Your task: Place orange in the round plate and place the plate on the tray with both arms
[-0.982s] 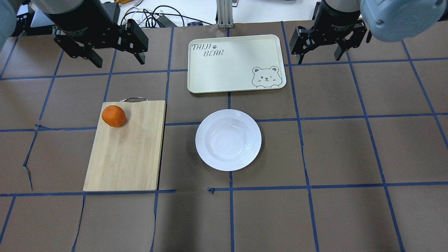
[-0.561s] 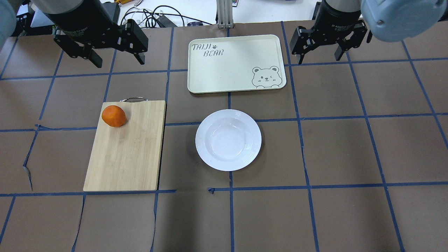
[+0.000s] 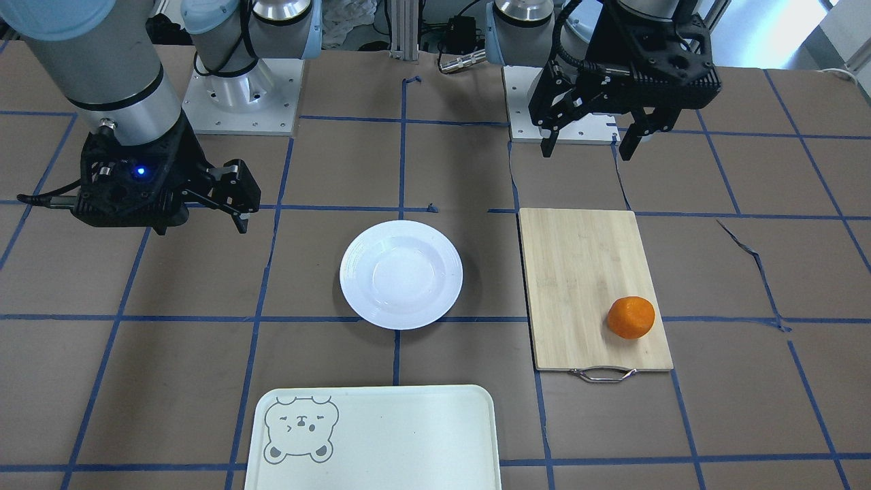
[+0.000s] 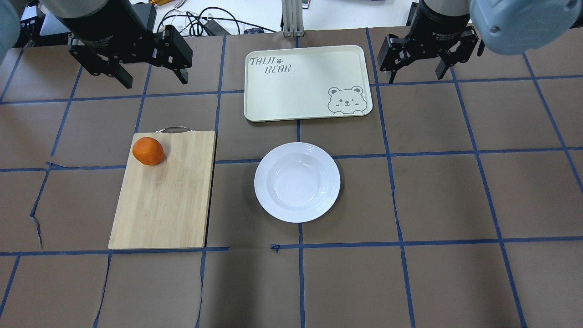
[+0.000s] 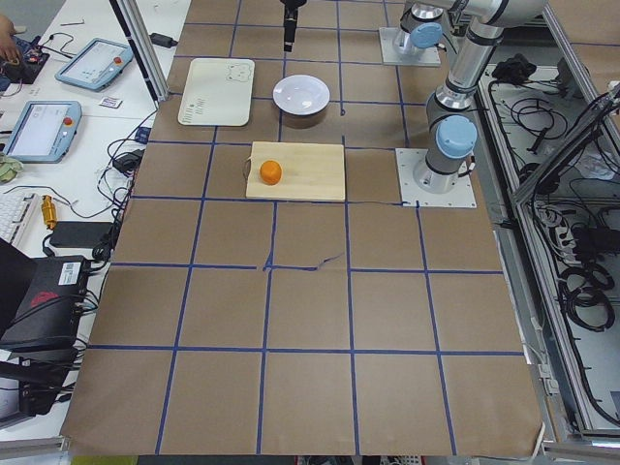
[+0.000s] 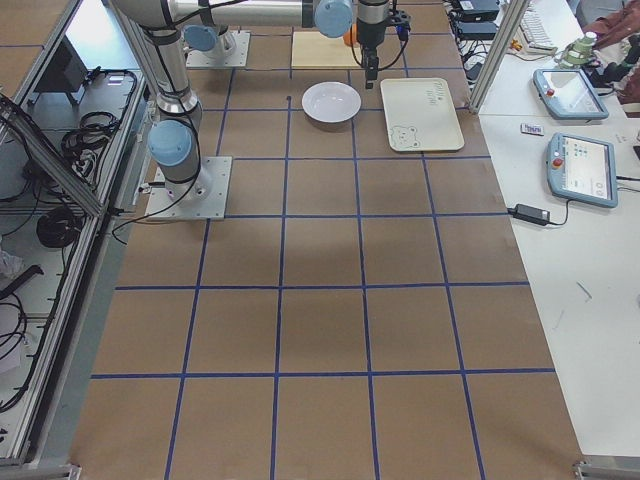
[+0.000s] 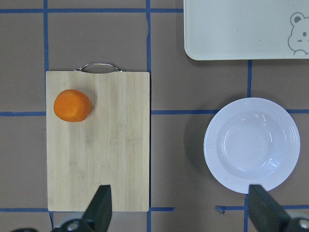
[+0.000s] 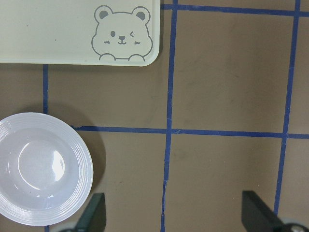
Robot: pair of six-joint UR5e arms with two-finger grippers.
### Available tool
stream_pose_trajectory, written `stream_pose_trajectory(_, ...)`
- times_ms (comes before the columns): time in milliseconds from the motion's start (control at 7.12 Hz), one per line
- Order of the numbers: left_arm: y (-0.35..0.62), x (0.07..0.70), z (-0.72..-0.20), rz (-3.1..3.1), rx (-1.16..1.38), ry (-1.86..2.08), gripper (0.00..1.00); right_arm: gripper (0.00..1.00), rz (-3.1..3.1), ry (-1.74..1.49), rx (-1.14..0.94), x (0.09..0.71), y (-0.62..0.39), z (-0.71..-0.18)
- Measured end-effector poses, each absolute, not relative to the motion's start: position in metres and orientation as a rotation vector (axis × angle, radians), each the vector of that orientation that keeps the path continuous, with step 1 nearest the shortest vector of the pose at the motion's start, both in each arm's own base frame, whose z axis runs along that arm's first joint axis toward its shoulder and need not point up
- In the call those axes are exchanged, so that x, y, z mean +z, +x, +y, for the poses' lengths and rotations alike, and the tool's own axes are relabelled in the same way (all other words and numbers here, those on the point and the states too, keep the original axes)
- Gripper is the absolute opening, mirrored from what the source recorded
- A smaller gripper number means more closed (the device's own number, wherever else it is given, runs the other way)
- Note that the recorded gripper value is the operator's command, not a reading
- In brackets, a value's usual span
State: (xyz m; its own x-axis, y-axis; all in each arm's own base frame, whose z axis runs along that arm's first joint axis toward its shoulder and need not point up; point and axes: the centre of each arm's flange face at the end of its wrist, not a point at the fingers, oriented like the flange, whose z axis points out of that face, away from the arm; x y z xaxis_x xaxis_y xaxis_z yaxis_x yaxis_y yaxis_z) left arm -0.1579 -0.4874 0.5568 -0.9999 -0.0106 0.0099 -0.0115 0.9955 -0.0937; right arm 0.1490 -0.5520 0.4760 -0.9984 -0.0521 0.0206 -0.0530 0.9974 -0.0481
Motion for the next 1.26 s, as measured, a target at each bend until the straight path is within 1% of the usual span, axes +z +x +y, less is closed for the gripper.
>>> stream_pose_trajectory(1263, -0.1577, 0.5567, -0.4876, -3.127, 0.146, 0.017, 1.0, 1.0, -3.125, 0.083, 0.059, 0.4699, 0.1495, -0.5507)
